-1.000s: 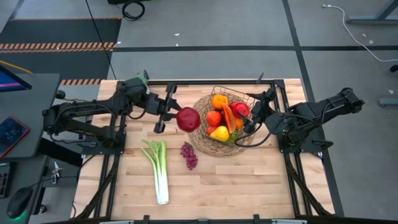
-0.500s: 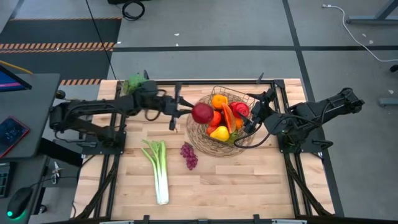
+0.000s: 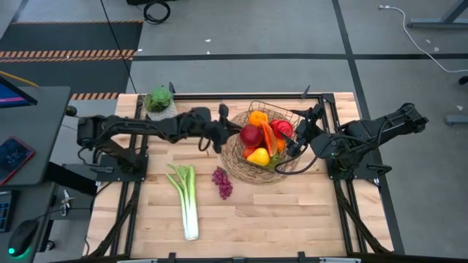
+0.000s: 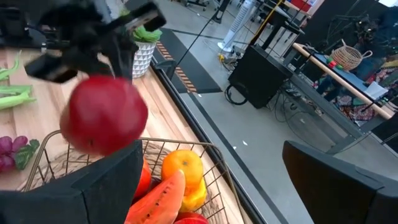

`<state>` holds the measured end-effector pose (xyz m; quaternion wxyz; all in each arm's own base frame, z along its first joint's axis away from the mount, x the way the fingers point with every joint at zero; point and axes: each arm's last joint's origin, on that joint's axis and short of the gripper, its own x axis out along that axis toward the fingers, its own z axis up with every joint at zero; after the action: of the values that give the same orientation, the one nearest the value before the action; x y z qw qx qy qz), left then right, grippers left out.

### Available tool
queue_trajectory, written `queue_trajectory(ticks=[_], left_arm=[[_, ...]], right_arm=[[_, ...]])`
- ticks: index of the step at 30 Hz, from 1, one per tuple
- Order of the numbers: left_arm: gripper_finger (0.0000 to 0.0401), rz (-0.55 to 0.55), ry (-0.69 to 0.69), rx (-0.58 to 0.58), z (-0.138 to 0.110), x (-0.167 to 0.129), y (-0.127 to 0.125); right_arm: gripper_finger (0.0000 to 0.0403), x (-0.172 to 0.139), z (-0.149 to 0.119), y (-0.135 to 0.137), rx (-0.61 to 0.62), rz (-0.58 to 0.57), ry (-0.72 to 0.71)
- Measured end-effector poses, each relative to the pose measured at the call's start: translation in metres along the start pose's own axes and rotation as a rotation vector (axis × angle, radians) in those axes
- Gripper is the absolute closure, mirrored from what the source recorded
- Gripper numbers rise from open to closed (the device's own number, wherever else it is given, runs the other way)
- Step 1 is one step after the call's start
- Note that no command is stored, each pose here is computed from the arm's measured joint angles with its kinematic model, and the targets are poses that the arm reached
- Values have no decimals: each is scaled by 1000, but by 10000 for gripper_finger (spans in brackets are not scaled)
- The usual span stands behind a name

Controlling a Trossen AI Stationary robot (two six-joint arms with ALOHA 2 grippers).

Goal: Build produce basket
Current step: Put the red pomegranate into the gold wire basket, then put the green celery into the gold wire basket

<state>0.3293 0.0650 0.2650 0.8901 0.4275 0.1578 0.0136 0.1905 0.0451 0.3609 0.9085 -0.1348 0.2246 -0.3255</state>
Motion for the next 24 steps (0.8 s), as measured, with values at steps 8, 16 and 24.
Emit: queue_trajectory(ticks=[8, 16, 24], left_arm=[[345, 47, 211, 371, 15, 8, -27], [330, -14, 266, 567, 29, 4, -46], [310, -94, 339, 613, 24, 2, -54]], right_arm=[[14, 0, 0, 0, 0, 0, 0], [14, 0, 0, 0, 8, 0, 0], [14, 0, 0, 0, 19, 0, -1]])
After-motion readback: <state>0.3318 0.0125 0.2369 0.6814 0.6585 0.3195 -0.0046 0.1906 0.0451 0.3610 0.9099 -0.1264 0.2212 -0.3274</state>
